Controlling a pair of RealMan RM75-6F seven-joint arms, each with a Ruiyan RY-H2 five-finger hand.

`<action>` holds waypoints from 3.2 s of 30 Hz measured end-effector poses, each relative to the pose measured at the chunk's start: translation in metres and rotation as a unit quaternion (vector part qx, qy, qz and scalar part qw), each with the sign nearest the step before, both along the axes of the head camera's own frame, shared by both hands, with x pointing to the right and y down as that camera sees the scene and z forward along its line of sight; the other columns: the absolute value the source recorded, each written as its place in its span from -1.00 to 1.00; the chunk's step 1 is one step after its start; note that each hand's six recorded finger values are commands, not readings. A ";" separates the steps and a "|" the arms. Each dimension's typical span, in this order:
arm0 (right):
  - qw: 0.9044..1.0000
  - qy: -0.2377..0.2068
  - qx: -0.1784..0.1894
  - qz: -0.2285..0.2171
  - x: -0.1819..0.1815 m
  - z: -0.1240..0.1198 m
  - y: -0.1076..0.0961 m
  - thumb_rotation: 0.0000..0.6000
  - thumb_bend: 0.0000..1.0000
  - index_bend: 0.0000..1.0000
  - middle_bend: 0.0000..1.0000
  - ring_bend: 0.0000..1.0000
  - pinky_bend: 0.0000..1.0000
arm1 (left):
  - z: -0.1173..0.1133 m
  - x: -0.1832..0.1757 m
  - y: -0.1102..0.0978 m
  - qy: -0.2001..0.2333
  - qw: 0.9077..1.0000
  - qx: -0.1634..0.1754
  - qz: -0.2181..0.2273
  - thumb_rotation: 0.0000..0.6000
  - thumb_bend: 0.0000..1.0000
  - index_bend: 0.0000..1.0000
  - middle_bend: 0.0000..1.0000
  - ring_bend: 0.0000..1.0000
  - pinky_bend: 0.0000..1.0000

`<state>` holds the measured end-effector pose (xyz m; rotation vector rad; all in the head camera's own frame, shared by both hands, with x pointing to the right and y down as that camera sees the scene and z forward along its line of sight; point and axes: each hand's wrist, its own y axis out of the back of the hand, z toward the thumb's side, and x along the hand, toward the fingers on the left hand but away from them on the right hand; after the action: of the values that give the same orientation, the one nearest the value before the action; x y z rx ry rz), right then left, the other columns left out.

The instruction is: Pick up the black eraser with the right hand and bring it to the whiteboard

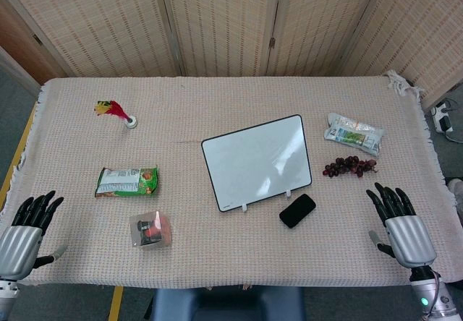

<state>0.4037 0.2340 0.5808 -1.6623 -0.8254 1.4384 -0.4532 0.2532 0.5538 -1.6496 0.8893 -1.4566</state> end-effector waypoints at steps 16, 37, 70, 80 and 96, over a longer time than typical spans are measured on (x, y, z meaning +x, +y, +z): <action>0.994 0.023 -0.057 -0.086 -0.026 0.016 -0.013 1.00 -0.29 -0.87 -1.00 -1.00 -1.00 | 0.010 0.003 -0.007 0.004 1.000 -0.014 0.008 1.00 -0.54 -1.00 -1.00 -1.00 -1.00; 0.957 0.106 -0.093 -0.252 -0.133 0.077 -0.036 1.00 -0.29 -0.37 -1.00 -1.00 -1.00 | -0.001 -0.012 -0.010 0.043 0.999 -0.010 -0.027 1.00 -0.54 -1.00 -1.00 -1.00 -1.00; 0.941 0.173 -0.075 -0.280 -0.164 0.122 -0.028 1.00 -0.29 -0.36 -1.00 -1.00 -1.00 | -0.009 -0.018 -0.011 0.062 0.997 -0.008 -0.037 1.00 -0.54 -1.00 -1.00 -1.00 -1.00; 0.945 0.164 -0.050 -0.277 -0.168 0.125 -0.031 1.00 -0.29 0.13 -1.00 -0.99 -1.00 | -0.011 -0.021 -0.011 0.065 0.997 -0.003 -0.042 1.00 -0.54 -1.00 -1.00 -1.00 -1.00; 0.969 0.097 0.089 -0.211 -0.167 0.090 -0.056 1.00 -0.29 0.18 -0.93 -0.90 -1.00 | -0.011 -0.019 -0.011 0.065 0.997 -0.006 -0.040 1.00 -0.54 -1.00 -1.00 -1.00 -1.00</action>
<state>0.2365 0.1779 0.6712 -1.4280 -0.4414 1.1685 -0.4722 0.2427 0.5432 -1.7507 1.0307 -1.4236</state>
